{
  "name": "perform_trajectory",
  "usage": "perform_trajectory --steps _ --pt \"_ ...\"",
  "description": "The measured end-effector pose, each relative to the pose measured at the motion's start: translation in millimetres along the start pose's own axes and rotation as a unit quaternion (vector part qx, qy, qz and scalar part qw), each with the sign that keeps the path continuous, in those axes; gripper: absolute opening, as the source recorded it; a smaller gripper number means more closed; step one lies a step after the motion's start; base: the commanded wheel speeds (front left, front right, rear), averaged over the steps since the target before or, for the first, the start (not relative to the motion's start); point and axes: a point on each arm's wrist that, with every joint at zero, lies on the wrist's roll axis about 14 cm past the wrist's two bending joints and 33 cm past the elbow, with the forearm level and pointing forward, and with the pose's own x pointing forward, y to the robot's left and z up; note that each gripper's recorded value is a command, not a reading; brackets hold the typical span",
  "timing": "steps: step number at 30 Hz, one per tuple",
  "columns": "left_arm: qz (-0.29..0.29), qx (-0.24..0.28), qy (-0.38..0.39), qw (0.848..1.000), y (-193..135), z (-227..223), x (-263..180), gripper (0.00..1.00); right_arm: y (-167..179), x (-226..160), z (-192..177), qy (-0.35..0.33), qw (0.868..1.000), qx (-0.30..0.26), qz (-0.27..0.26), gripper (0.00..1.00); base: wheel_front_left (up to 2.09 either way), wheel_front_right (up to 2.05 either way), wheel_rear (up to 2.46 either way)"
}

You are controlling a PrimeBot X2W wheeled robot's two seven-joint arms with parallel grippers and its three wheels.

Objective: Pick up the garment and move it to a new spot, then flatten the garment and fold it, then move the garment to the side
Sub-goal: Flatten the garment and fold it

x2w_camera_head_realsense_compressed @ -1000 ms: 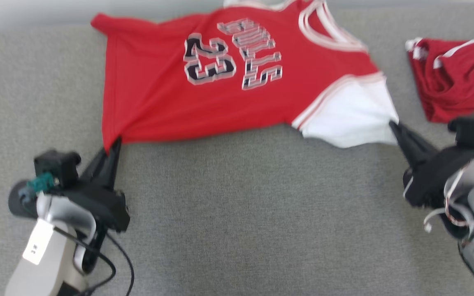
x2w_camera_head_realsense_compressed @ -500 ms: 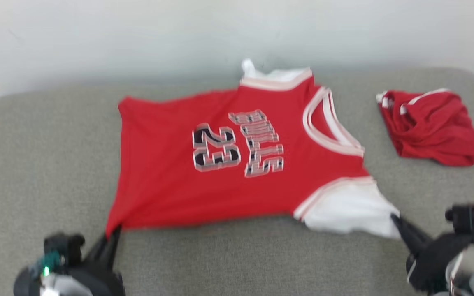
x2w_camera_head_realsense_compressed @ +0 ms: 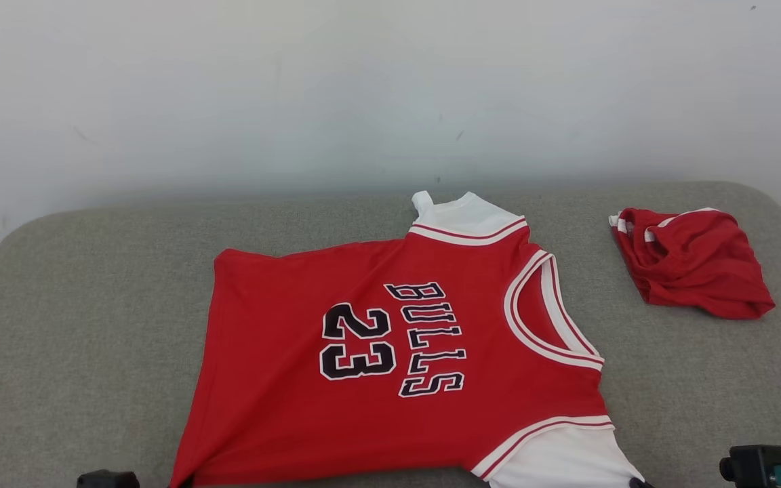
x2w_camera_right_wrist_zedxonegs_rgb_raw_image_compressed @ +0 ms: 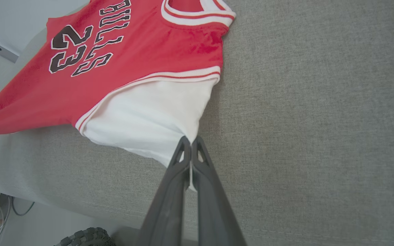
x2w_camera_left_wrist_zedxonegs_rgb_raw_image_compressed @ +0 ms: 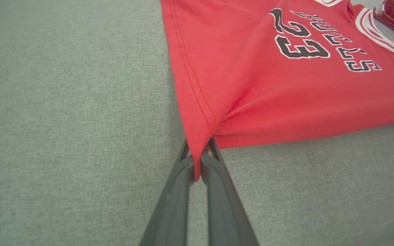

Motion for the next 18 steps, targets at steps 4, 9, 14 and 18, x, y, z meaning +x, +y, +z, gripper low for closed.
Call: perform_trajectory --steps 4,9,14,18 --pt "-0.001 -0.013 -0.004 1.0 -2 3 -4 0.0 -2 -6 6 -0.003 1.0 0.023 -0.003 0.0 0.0 0.0 0.0" --pt "-0.001 -0.017 0.011 1.0 -2 -1 -7 0.0 -2 -11 -11 0.042 0.999 0.021 -0.006 0.0 0.0 0.0 0.0" --pt "-0.001 -0.013 0.049 0.999 -4 -18 -9 0.0 8 -10 -35 0.091 0.996 0.026 0.002 0.0 0.0 0.0 0.0" --pt "-0.004 -0.009 0.092 0.996 -7 -39 -8 0.0 1 -8 -48 0.125 0.992 0.004 -0.017 0.0 0.0 0.0 0.0"
